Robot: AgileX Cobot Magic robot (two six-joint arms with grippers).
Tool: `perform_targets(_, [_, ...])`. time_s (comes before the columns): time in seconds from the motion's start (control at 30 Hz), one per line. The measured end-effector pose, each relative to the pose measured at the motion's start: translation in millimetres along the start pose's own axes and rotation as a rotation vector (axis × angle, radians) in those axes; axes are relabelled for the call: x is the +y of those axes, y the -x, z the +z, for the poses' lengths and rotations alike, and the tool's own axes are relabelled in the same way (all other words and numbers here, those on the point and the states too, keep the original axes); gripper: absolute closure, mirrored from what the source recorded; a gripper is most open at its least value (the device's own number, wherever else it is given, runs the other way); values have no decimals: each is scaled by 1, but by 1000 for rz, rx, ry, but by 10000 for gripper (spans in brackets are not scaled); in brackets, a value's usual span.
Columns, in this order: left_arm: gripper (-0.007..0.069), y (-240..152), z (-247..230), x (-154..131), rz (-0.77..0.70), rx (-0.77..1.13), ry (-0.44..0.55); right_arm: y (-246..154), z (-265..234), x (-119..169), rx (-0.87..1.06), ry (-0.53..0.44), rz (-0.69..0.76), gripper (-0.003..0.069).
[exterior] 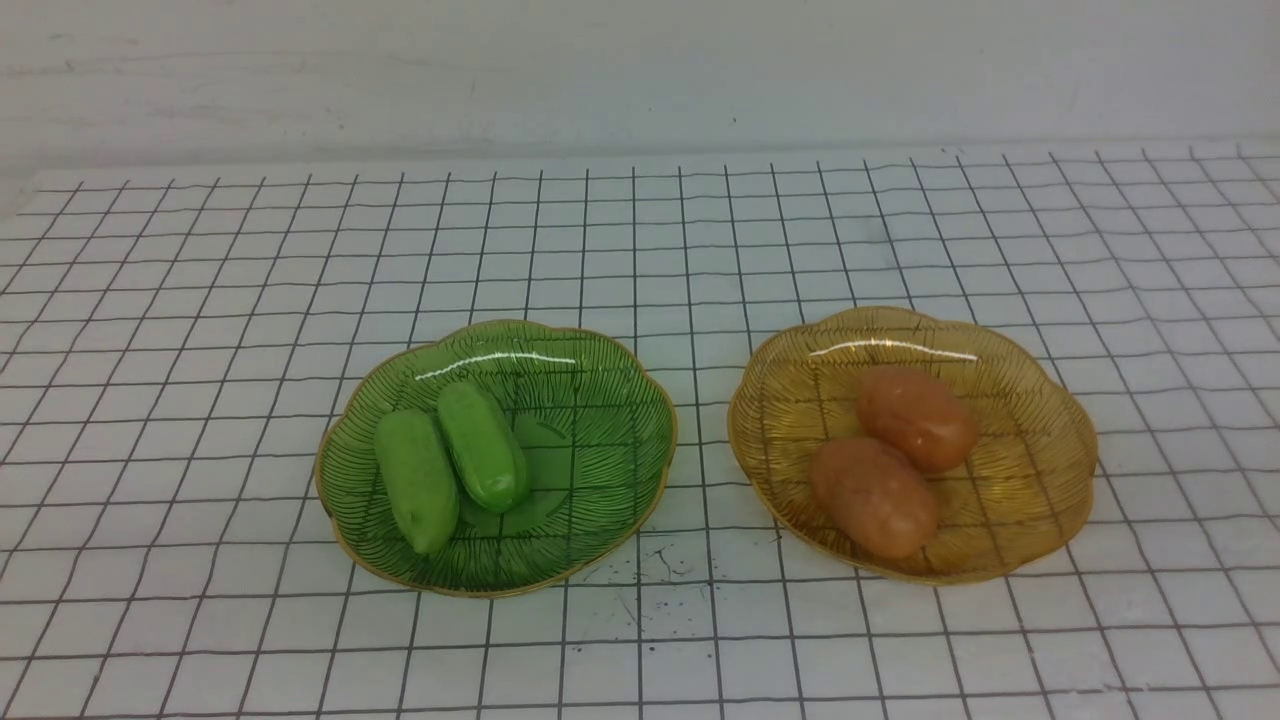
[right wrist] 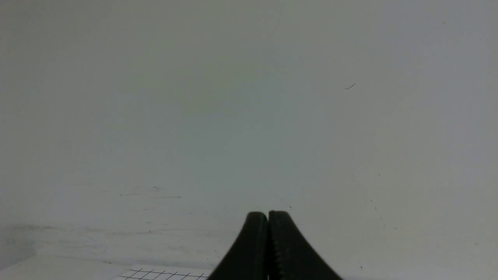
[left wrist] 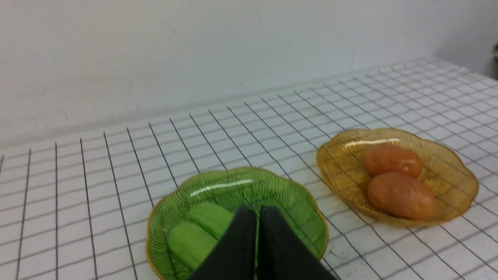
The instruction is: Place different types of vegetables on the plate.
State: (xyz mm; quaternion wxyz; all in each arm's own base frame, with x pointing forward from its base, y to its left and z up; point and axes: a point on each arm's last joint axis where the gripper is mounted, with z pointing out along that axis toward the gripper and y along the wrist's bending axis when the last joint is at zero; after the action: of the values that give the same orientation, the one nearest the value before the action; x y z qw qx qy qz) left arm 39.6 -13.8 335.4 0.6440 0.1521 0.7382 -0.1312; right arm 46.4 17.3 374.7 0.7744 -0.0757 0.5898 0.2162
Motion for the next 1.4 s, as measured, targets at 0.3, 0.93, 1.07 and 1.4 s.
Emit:
perform_targets(0.3, [633, -100, 17, 4, 91, -8, 166, 0, 0, 0, 1, -1, 0, 673])
perform_targets(0.93, [633, -162, 31, 11, 30, 185, 279, 0, 0, 0, 1, -1, 0, 673])
perform_targets(1.07, [633, -162, 31, 11, 29, 185, 279, 0, 0, 0, 1, -1, 0, 673])
perform_targets(1.4, [633, -162, 31, 11, 28, 185, 278, 0, 0, 0, 1, -1, 0, 673])
